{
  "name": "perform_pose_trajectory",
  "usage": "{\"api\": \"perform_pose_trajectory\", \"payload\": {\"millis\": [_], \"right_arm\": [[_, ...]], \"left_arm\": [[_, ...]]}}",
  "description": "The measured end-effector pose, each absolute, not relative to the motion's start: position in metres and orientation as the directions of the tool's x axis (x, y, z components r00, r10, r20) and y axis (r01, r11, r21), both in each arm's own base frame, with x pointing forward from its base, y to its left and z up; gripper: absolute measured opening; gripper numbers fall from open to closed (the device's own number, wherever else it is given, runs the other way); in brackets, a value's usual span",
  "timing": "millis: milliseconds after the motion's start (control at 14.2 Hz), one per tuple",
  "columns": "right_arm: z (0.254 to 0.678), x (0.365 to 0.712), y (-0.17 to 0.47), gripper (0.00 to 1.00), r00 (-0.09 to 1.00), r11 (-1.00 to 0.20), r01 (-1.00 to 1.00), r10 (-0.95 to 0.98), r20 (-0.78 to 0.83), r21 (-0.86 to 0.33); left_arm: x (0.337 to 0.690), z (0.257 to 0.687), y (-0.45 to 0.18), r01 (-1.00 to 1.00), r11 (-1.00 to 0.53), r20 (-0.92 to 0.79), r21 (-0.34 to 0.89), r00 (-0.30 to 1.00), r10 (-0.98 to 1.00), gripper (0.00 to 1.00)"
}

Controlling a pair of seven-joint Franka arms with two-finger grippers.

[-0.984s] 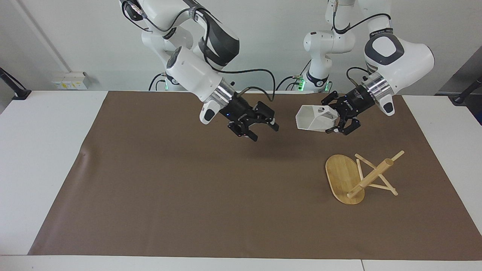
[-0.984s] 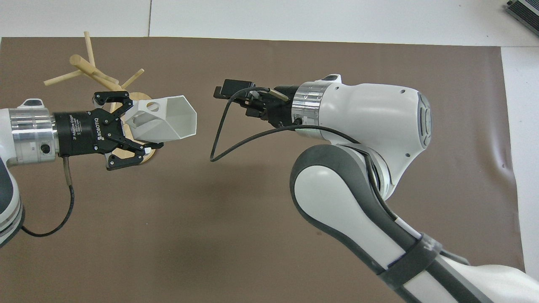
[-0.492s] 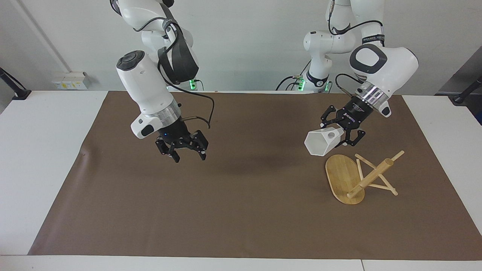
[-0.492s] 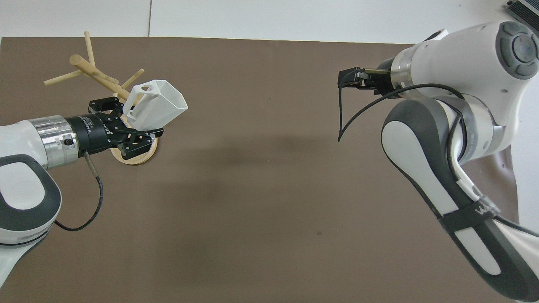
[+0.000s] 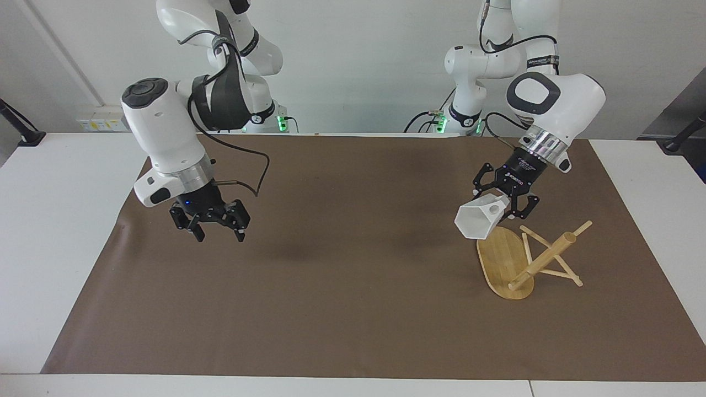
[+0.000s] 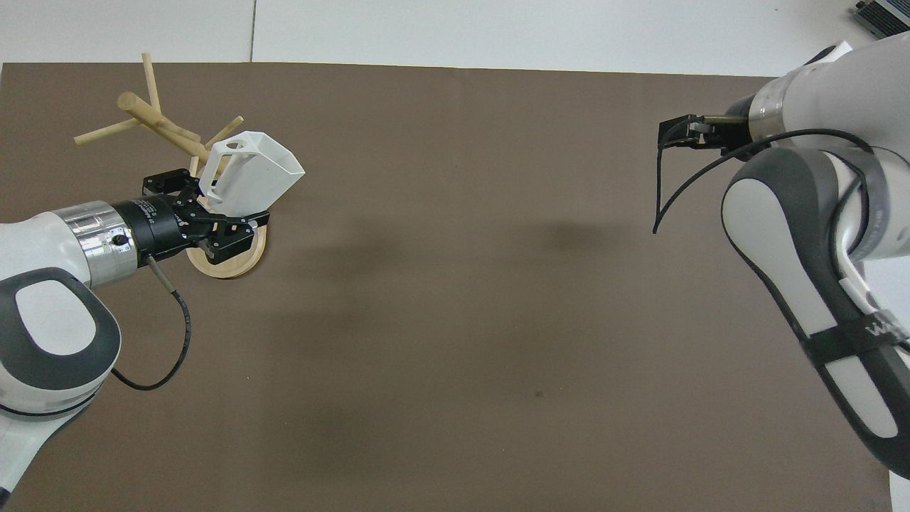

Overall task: Hang cup on rack
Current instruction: 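Carry the cup with the left gripper onto a rack peg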

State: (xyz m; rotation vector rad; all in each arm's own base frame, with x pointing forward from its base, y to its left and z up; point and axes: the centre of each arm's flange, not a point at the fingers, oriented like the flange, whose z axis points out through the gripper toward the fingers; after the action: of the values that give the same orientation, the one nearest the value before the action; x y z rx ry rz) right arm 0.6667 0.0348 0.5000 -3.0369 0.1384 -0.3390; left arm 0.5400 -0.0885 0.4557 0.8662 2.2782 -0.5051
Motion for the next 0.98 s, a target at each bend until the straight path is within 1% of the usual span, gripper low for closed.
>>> {"api": "perform_pose_trajectory", "payload": {"millis": [211,492,773,984], "right_arm": [[0.501,0.667,0.009,1.00,0.967,-0.991,-0.115,-0.127,0.221,-0.068],[0.510,0.660,-0.001,1.00,0.969,-0.990,-0.130,-0.139,0.203,-0.055],[0.521,0.640,-0.020,1.00,0.986,-0.991,-0.137,-0.137,0.093,-0.009],[0.546,0.626,-0.031,1.00,0.992,-0.992,-0.122,-0.122,0.008,0.007]], "left_arm": [[0.541,0.450,-0.089,0.657,0.744,-0.678,-0.125,-0.603,0.419,0.75],[0.545,0.442,-0.089,0.611,0.783,-0.678,-0.113,-0.624,0.389,0.75],[0.548,0.444,-0.085,0.569,0.816,-0.687,-0.101,-0.633,0.356,0.75],[0.549,0.443,-0.082,0.551,0.828,-0.688,-0.102,-0.640,0.341,0.75]]}}
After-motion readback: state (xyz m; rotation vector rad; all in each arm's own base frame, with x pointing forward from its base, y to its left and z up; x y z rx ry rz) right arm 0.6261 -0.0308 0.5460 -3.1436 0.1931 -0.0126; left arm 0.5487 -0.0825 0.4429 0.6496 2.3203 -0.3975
